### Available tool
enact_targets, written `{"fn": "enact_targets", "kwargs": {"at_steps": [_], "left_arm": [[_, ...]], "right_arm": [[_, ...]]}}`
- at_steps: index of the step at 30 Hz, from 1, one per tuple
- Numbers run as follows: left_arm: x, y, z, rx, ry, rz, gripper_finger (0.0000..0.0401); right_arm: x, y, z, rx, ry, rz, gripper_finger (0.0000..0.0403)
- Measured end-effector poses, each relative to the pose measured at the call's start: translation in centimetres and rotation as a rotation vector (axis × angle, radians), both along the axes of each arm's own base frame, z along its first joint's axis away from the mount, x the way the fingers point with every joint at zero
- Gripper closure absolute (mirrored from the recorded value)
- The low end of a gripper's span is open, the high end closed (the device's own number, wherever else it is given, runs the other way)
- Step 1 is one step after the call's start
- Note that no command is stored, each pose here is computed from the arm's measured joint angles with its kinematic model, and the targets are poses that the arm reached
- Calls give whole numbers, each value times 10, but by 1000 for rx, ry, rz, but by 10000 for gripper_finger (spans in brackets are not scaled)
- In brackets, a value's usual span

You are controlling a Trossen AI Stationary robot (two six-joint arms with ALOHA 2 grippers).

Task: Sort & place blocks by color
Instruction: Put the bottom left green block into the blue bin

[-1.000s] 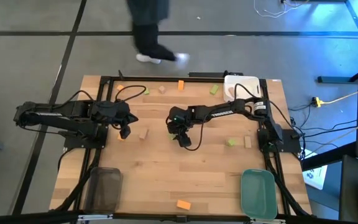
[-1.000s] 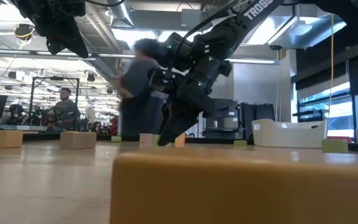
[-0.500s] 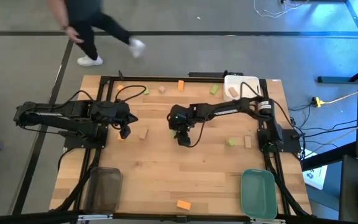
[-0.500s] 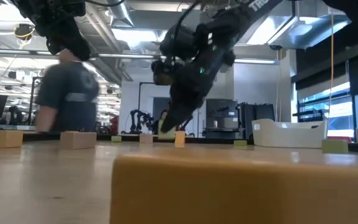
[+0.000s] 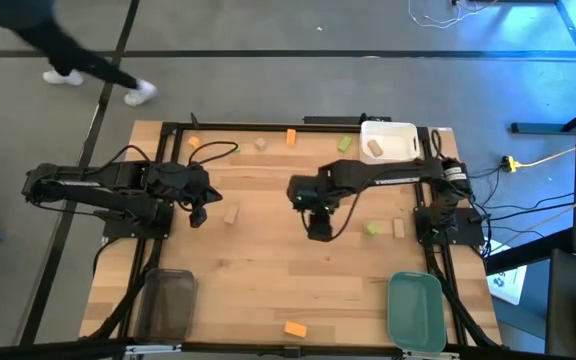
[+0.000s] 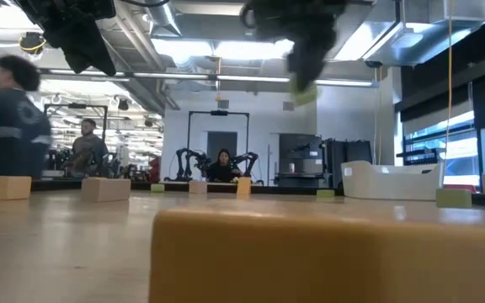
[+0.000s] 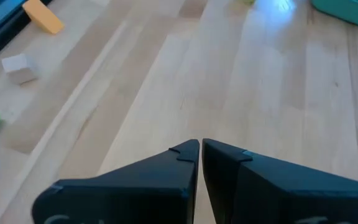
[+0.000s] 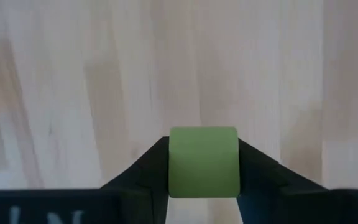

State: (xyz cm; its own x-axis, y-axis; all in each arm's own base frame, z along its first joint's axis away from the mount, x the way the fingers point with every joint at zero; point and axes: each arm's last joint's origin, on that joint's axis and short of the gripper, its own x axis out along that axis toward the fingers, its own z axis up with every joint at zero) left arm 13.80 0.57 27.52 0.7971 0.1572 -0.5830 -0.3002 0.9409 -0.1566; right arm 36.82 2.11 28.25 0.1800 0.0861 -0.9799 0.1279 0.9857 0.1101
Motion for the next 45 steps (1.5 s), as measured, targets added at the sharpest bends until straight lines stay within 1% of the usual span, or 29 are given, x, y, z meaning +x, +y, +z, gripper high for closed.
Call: {"fn": "enact_targets", "kwargs": {"at_steps": [3,7,8,9,12,17,22,24,27,30,33,37,43,45], "left_arm": [[0,0,0,8,2,-14,387],[0,0,0,17,3,-21,387],[0,0,0,20,4,-23,387],[0,0,0,30,6,-32,387],[0,-1,0,48,10,-85,387],[1,-3,1,86,2,-177,387],[3,-3,3,84,-27,-198,387],[3,-3,4,85,-36,-198,387],[3,-3,4,86,-37,-197,387],[3,-3,4,87,-37,-195,387],[3,-3,4,87,-37,-195,387],[3,-3,4,85,-37,-193,387],[4,-3,5,82,-43,-190,387],[4,-3,5,82,-51,-189,387]], "right_arm": [[-18,26,11,1,127,-64,273],[-43,62,14,3,317,-129,273],[-47,71,14,24,339,-149,273],[-50,81,13,69,346,-165,273],[-64,106,15,155,422,-241,273],[-88,142,16,215,550,-387,273],[-114,173,-1,190,740,-513,273],[-126,181,-12,163,816,-534,273],[-139,188,-31,133,885,-525,273],[-143,192,-55,164,899,-491,273],[-144,194,-81,239,859,-417,273],[-149,190,-109,274,828,-350,273],[-164,177,-137,253,849,-289,273],[-165,175,-143,280,842,-256,273]]}}
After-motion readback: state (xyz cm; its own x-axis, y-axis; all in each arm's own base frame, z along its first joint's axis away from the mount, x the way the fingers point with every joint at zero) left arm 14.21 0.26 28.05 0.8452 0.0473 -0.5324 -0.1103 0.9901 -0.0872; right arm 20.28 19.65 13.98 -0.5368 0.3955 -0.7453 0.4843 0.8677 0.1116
